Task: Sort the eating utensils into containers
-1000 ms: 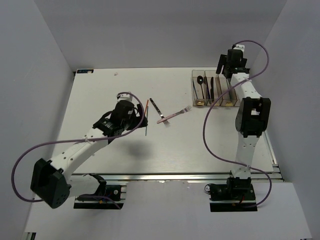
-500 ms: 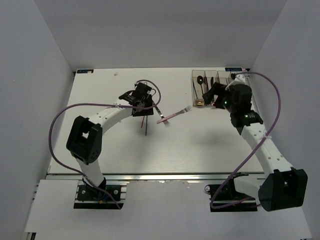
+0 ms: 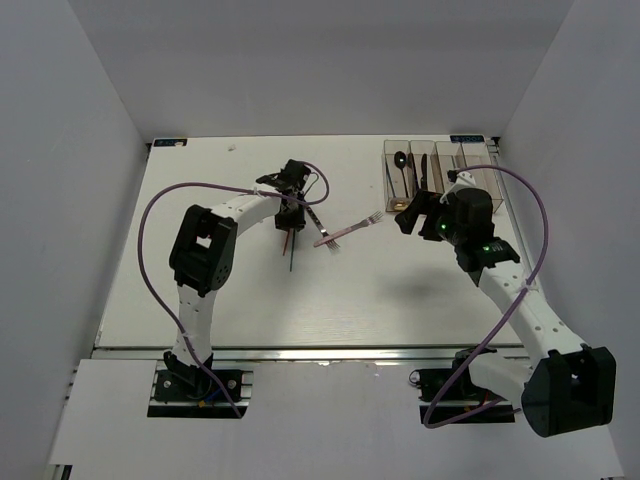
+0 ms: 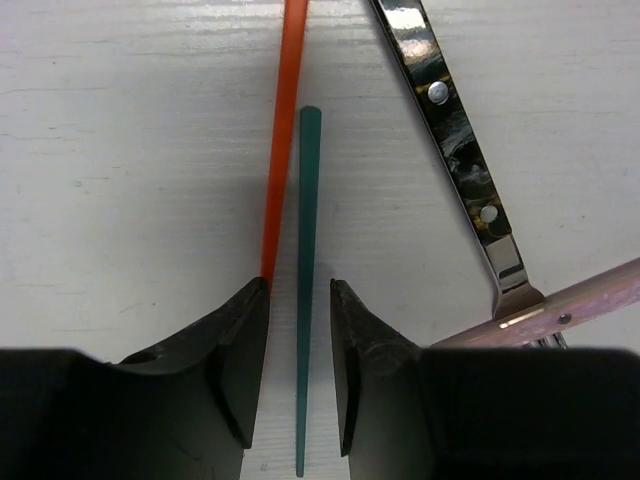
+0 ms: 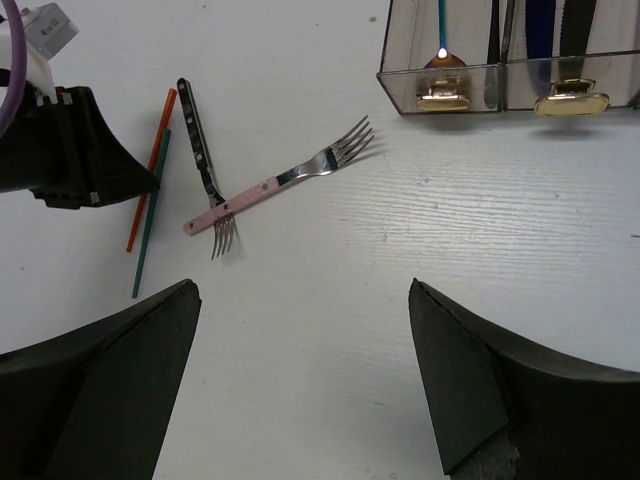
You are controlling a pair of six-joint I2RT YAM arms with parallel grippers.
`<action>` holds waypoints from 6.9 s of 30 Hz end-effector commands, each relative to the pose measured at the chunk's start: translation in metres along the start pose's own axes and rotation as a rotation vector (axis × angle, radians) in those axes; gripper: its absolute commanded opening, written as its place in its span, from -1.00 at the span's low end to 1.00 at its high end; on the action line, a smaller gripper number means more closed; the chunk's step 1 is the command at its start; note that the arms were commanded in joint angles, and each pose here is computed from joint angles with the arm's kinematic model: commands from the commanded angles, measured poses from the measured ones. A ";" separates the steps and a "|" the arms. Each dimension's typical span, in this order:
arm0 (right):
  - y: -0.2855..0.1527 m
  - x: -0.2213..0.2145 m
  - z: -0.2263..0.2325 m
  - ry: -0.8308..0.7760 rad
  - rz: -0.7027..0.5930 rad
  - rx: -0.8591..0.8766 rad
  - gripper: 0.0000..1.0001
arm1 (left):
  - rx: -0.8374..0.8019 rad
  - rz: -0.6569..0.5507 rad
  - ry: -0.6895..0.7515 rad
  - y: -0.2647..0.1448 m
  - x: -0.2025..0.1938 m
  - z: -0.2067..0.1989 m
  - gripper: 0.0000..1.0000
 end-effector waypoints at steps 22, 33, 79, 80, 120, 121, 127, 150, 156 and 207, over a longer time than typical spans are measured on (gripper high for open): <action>-0.007 0.010 0.015 -0.023 -0.050 0.057 0.79 | -0.018 0.003 0.036 -0.016 -0.004 -0.009 -0.18; -0.005 0.009 0.014 -0.022 -0.048 0.043 0.79 | 0.102 0.054 0.039 0.004 -0.030 0.004 -0.27; 0.049 -0.007 0.142 0.162 -0.118 0.413 -0.86 | -1.362 -0.193 -0.043 -0.202 -0.072 -0.086 -1.00; 0.048 -0.007 0.144 0.159 -0.115 0.428 -1.00 | -1.362 -0.185 -0.053 -0.201 -0.073 -0.085 -1.00; 0.204 0.174 -0.195 -0.208 -0.088 -0.613 0.79 | -0.154 -0.359 -0.175 -0.147 -0.024 0.018 0.96; 0.199 0.177 -0.193 -0.199 -0.093 -0.618 0.79 | -0.126 -0.382 -0.180 -0.145 -0.019 0.020 0.96; 0.145 0.199 -0.156 -0.032 -0.134 -0.575 0.79 | -0.032 -0.340 -0.102 -0.095 0.007 0.012 0.95; 0.050 0.091 -0.045 0.012 -0.114 -0.102 0.79 | 0.050 0.074 0.040 0.020 0.011 0.018 -0.14; 0.043 0.089 -0.037 0.015 -0.123 -0.068 0.79 | 0.096 0.170 0.030 0.045 -0.027 0.029 -0.42; 0.092 0.051 0.093 -0.205 -0.163 0.111 -1.00 | -0.822 -0.320 -0.164 -0.138 -0.045 -0.032 0.96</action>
Point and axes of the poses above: each gripper's point midway between its finger pads, its own y axis out along the fingers, its own z axis along the line the jaws close on, x = y × z, the point moved 5 cm from there along -y, back along the fingers, and after that the axes turned 6 degrees about -y, right-handed, at the moved point
